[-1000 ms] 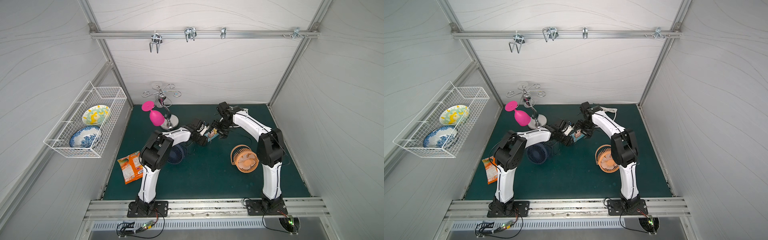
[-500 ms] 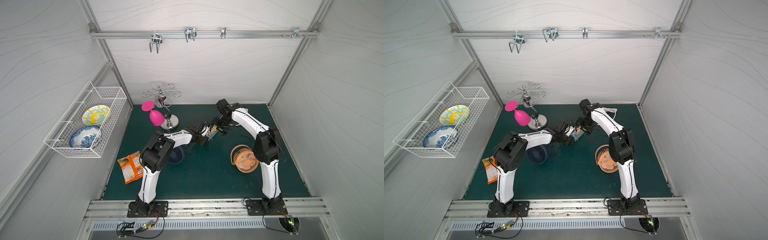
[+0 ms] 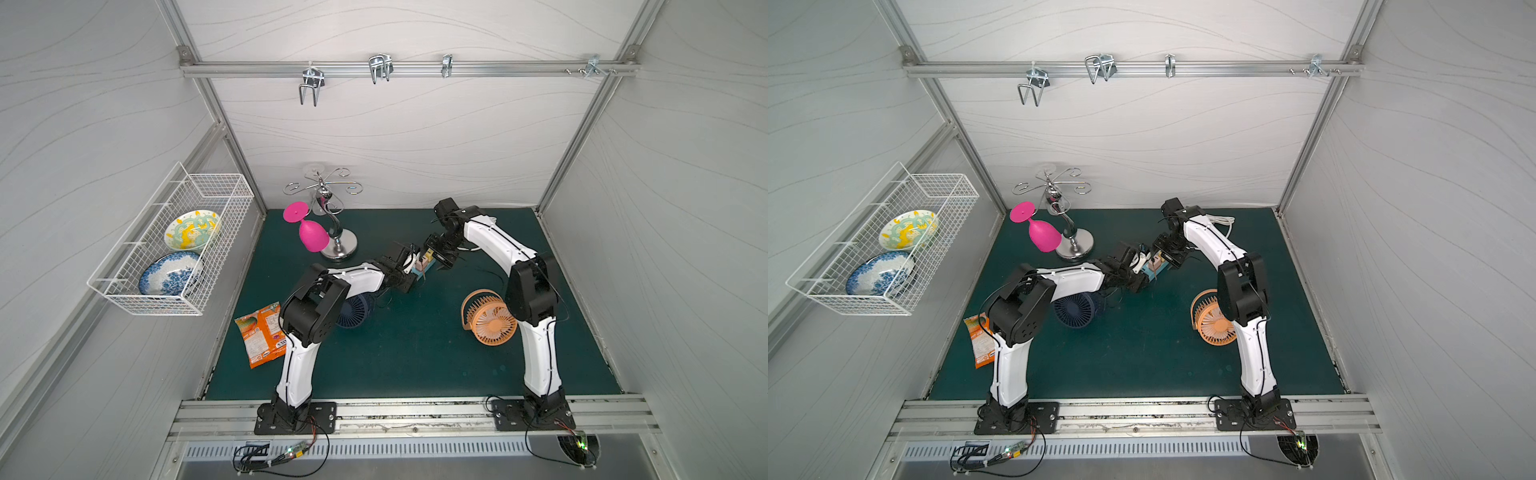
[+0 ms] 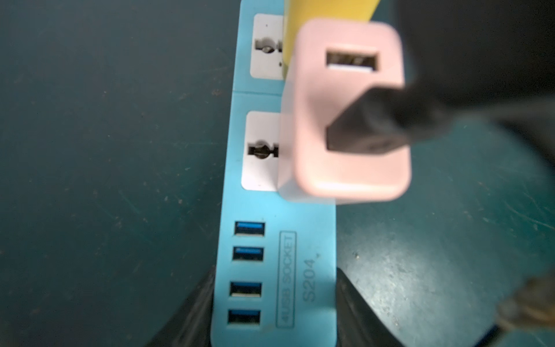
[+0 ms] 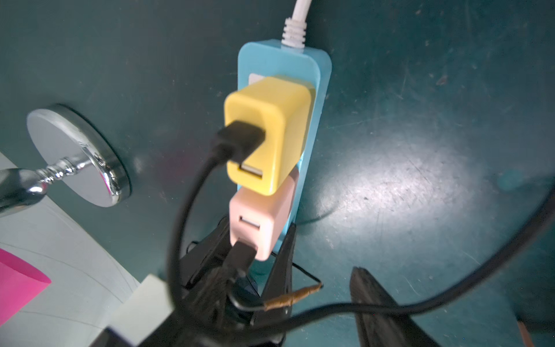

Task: Unplug the desk fan from the power strip
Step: Remove the plug from the socket.

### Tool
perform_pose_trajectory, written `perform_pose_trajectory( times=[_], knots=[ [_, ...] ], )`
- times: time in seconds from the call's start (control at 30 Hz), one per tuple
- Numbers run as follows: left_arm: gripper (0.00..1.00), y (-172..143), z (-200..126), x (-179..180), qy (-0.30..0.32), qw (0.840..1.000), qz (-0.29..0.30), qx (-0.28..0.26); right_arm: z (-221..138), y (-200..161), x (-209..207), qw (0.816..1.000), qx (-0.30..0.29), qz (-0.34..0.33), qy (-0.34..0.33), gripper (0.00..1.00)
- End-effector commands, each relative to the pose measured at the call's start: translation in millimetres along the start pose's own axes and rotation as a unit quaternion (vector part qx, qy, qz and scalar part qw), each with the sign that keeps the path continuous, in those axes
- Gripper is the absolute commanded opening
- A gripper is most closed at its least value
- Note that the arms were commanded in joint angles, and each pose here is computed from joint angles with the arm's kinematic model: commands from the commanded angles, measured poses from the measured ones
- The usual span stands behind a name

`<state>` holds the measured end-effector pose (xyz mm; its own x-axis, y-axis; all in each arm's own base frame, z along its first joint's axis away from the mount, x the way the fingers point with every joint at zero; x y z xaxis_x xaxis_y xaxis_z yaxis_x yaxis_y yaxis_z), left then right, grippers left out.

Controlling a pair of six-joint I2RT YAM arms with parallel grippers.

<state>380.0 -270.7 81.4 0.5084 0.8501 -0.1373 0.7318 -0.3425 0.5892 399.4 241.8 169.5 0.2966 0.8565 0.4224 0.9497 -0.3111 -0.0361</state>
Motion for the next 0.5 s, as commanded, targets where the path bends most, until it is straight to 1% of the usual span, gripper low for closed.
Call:
perform_pose_trajectory(
  times=[0.0, 0.13, 0.27, 0.33, 0.47],
  knots=[
    [0.46, -14.4, 1.8, 2.2, 0.015, 1.000, -0.014, 0.019, -12.5, 2.5, 8.3, 0.998, -0.032, 0.012, 0.048, 0.69],
    [0.48, -13.8, 0.8, 2.5, 0.015, 0.999, -0.027, 0.008, -11.8, 0.9, 5.9, 0.998, -0.028, 0.021, 0.058, 0.69],
    [0.54, -16.0, -2.7, 4.2, 0.020, 0.999, -0.034, -0.013, -14.2, 0.4, 5.2, 0.997, -0.034, 0.026, 0.065, 0.69],
    [0.57, -18.5, -2.8, 5.0, 0.022, 0.999, -0.033, -0.011, -16.3, 0.2, 5.0, 0.997, -0.039, 0.028, 0.065, 0.69],
    [0.66, -20.4, -3.2, 6.9, 0.033, 0.999, -0.027, -0.013, -19.6, -2.6, 2.8, 0.996, -0.044, 0.032, 0.068, 0.69]
  ],
)
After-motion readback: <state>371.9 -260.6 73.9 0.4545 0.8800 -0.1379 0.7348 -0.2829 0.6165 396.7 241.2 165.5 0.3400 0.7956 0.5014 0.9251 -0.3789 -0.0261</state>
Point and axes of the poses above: each gripper's point midway between its finger pads, its own z axis out along the fingers, its own x axis along the line the jaws close on, y = z × x, the point moved 7 cm from there along -z, back along the fingers, and after that the axes turned 8 degrees about -z, right-handed, at the moved point
